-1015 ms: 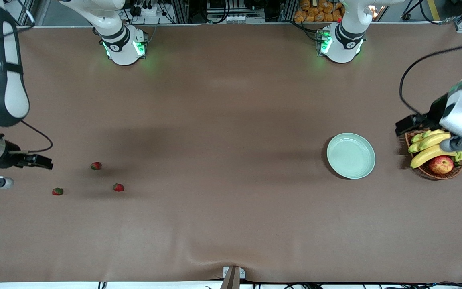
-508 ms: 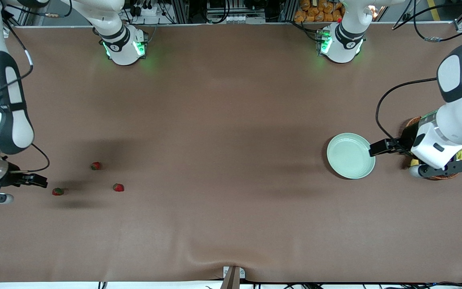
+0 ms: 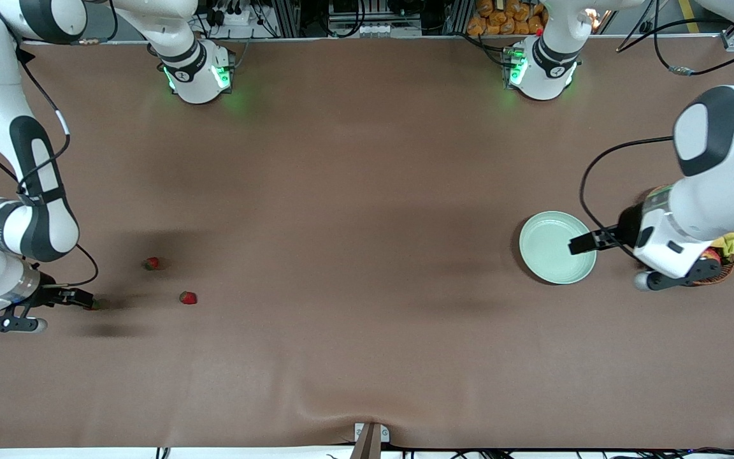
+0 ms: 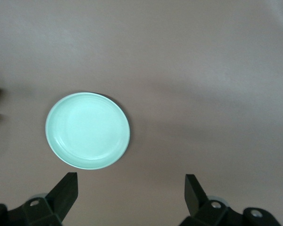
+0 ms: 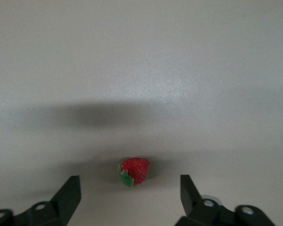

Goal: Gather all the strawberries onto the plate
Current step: 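Lower the right gripper and grasp a strawberry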

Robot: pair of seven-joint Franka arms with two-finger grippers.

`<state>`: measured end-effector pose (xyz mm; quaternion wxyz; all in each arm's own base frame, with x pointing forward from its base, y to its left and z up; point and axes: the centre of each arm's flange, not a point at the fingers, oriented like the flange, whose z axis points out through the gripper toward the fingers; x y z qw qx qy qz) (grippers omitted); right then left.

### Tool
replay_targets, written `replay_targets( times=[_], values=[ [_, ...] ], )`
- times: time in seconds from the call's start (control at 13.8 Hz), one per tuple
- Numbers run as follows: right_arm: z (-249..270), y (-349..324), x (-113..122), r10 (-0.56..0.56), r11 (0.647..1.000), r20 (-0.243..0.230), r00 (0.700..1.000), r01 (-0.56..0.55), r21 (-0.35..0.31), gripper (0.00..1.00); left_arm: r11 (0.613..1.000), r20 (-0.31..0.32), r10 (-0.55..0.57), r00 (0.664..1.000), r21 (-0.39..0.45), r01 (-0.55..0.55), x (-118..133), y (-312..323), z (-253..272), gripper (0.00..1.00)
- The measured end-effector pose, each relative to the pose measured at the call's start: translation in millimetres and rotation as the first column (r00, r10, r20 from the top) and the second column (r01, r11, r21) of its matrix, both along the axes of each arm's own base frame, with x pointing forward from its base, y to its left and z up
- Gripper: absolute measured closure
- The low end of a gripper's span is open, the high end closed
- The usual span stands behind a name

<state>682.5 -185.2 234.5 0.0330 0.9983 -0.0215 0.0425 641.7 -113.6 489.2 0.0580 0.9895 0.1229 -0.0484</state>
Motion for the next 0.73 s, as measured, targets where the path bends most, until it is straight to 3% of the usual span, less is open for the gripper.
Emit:
replay_targets(
  times=[0.51, 0.73],
  values=[
    [-20.9, 0.4, -0.1, 0.003, 1.000, -0.005, 1.000, -0.003, 0.002, 0.17, 1.000, -0.023, 0.031, 0.999, 0.009, -0.030, -1.1, -22.2, -11.8, 0.00],
    [-33.3, 0.0, -2.3, 0.028, 1.000, -0.022, 0.999, -0.028, 0.003, 0.27, 0.999, -0.031, 0.045, 0.999, 0.012, -0.044, -2.0, -31.1, -15.8, 0.00]
  ],
)
